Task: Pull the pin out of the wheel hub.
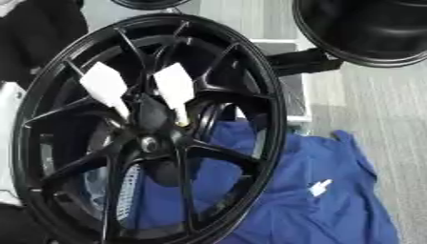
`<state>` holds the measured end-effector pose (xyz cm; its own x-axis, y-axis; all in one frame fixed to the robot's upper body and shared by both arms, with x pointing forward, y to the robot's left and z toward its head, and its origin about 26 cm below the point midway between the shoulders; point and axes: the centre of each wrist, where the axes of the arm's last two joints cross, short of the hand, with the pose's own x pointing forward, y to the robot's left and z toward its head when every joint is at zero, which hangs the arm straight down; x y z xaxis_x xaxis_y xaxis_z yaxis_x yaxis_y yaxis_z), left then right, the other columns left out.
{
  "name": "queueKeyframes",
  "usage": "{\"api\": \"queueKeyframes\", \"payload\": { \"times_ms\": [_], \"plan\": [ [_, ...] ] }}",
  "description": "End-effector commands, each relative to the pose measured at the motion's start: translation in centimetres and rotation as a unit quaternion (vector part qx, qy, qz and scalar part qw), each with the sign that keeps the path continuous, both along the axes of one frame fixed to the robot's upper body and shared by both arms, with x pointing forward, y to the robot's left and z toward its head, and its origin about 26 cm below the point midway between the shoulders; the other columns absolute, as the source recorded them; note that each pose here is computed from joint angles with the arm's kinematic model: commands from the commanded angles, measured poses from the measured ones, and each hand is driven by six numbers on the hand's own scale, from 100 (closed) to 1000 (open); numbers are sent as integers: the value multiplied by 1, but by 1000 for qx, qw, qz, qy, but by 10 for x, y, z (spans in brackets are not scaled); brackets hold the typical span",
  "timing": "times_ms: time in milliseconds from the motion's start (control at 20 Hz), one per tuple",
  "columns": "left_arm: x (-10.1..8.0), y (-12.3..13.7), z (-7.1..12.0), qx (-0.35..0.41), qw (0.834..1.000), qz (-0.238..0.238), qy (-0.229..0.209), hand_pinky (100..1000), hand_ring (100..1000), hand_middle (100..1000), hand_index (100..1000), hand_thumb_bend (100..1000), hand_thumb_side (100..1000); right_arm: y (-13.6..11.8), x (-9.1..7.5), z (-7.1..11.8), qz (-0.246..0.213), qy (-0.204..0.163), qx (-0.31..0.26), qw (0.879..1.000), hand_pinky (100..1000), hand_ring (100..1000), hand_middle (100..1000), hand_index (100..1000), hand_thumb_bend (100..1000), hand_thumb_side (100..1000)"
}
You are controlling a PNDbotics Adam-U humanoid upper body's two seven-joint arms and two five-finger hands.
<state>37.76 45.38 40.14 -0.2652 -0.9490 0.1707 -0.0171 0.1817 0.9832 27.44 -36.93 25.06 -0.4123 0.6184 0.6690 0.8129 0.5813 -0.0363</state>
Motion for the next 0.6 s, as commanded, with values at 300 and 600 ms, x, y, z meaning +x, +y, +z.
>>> {"api": "queueKeyframes", "payload": {
  "times_ms": [300,600],
  "plan": [
    [-6,20,-3,13,1000,23,9,906,859,835,874,630,171,0,-2,12,0,-15,-17,1000,676,637,564,745,100,488],
    [-9,14,4,-19,999,-1,-46,837,727,717,793,382,100,0,-2,13,2,-13,-21,1000,677,637,565,745,100,484]
  ]
}}
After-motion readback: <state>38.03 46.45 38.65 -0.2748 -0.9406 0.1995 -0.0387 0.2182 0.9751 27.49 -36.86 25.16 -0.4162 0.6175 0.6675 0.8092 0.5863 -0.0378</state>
